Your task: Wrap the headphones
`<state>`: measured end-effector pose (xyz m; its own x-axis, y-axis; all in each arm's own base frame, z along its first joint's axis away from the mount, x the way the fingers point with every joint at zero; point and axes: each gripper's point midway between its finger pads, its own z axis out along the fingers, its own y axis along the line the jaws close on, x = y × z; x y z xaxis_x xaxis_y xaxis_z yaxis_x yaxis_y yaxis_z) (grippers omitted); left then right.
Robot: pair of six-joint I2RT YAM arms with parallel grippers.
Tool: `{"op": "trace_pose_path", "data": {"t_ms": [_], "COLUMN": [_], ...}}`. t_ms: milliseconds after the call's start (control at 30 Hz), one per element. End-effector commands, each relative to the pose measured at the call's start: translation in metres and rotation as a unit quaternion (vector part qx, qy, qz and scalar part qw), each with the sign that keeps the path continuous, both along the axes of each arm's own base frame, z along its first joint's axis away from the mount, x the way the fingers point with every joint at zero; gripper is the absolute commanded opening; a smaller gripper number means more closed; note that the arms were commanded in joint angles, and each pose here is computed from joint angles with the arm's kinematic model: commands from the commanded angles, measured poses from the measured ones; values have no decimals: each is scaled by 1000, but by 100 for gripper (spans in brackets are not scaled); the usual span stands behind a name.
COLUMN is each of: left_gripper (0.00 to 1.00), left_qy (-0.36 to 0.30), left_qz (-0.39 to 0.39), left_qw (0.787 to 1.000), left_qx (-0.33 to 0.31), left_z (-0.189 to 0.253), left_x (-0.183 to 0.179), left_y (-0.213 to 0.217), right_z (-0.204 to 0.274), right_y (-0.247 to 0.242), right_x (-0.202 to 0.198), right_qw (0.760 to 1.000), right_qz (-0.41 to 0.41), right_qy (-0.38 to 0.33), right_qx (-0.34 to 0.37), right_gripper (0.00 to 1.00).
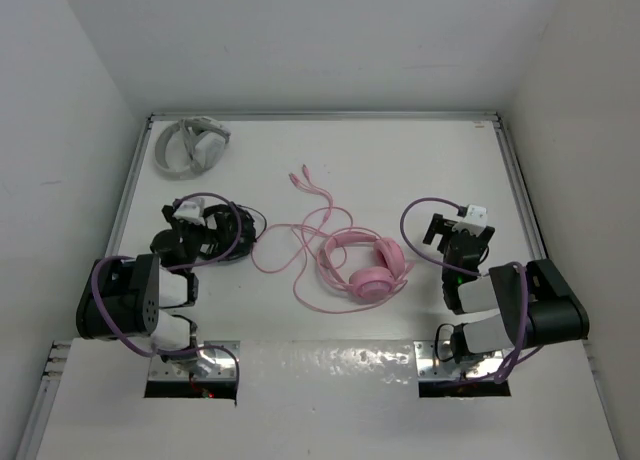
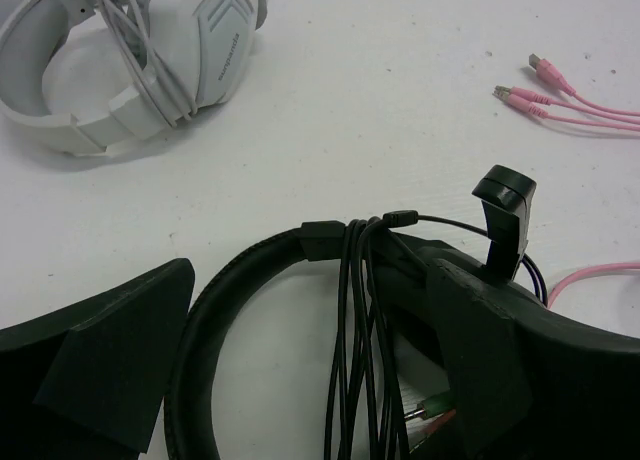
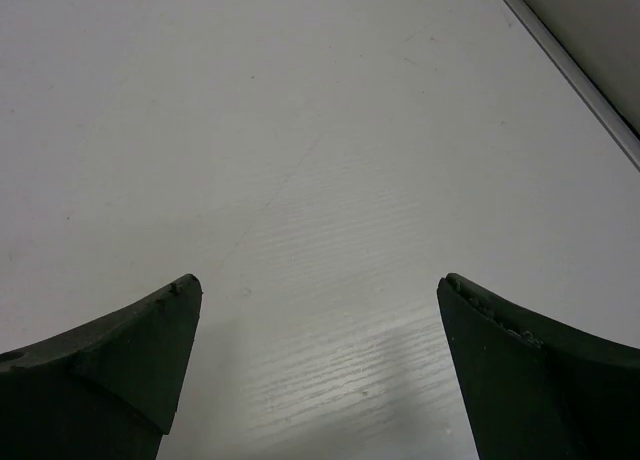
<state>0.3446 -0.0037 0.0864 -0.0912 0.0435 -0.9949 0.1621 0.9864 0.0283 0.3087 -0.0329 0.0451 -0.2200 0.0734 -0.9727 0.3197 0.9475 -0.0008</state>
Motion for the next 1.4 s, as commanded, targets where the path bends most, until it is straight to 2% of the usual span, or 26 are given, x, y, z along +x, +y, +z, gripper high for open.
{"op": "trace_pose_path", "data": {"t_ms": [0,133,167,200,233,267,300,333,367,400,433,467,500,533,567,667,833,933,1033,1133,1267,1333,1367], "left_gripper": [100,98,97,95,94,93,89,84,81,78,78,78,79,80,80,81,81,81,81,81,80,79,79], "left_qy": [-37,-49,-33,-40,-41,36,9,51,56,65,55,103,109,97,127,137,156,179,188,214,245,256,265], "left_qz": [-2,-29,-88,-131,-177,-249,-264,-284,-293,-295,-301,-281,-286,-282,-277,-274,-286,-265,-297,-327,-349,-357,-373], "left_qw": [999,998,995,990,980,965,961,955,953,951,948,950,946,947,945,945,938,934,918,905,894,887,878], "left_qx": [0,14,17,20,82,68,86,63,63,65,85,90,107,119,118,110,117,161,185,167,139,138,141], "left_z": [21,28,25,47,59,45,88,82,89,91,108,101,108,133,131,148,142,126,112,96,76,59,49], "left_x": [8,10,5,17,23,6,22,12,10,8,11,4,2,7,0,-3,-5,-2,-8,-10,-7,-4,-8], "left_y": [1,-3,-21,-31,-34,-54,-55,-62,-64,-65,-72,-68,-75,-77,-76,-81,-100,-114,-152,-178,-209,-224,-238], "right_z": [-12,1,-8,18,41,33,58,68,76,82,85,83,82,74,69,42,14,3,-4,-5,-3,-7,-9], "right_y": [-1,-5,-6,-2,3,8,29,42,55,70,75,80,90,96,104,140,161,174,176,177,178,172,171], "right_x": [-19,-18,-21,-9,5,1,13,16,18,19,16,13,8,1,-4,-25,-43,-55,-63,-71,-77,-71,-70], "right_qw": [1000,1000,1000,1000,999,999,996,993,988,983,979,974,970,958,948,910,880,862,857,848,853,861,860], "right_qz": [3,-9,-10,-2,-1,1,56,92,128,155,157,168,171,181,202,275,309,329,318,308,313,301,298], "right_qy": [12,-9,26,-9,-32,6,6,18,35,54,110,145,172,222,244,311,361,384,405,431,417,409,413], "right_qx": [4,1,-3,5,26,49,66,74,76,83,76,47,9,-16,-31,2,20,23,8,-2,-9,-23,-27], "right_gripper": [99,99,99,99,99,99,95,93,91,99,99,99,99,99,99,99,99,98,93,90,90,78,59]}}
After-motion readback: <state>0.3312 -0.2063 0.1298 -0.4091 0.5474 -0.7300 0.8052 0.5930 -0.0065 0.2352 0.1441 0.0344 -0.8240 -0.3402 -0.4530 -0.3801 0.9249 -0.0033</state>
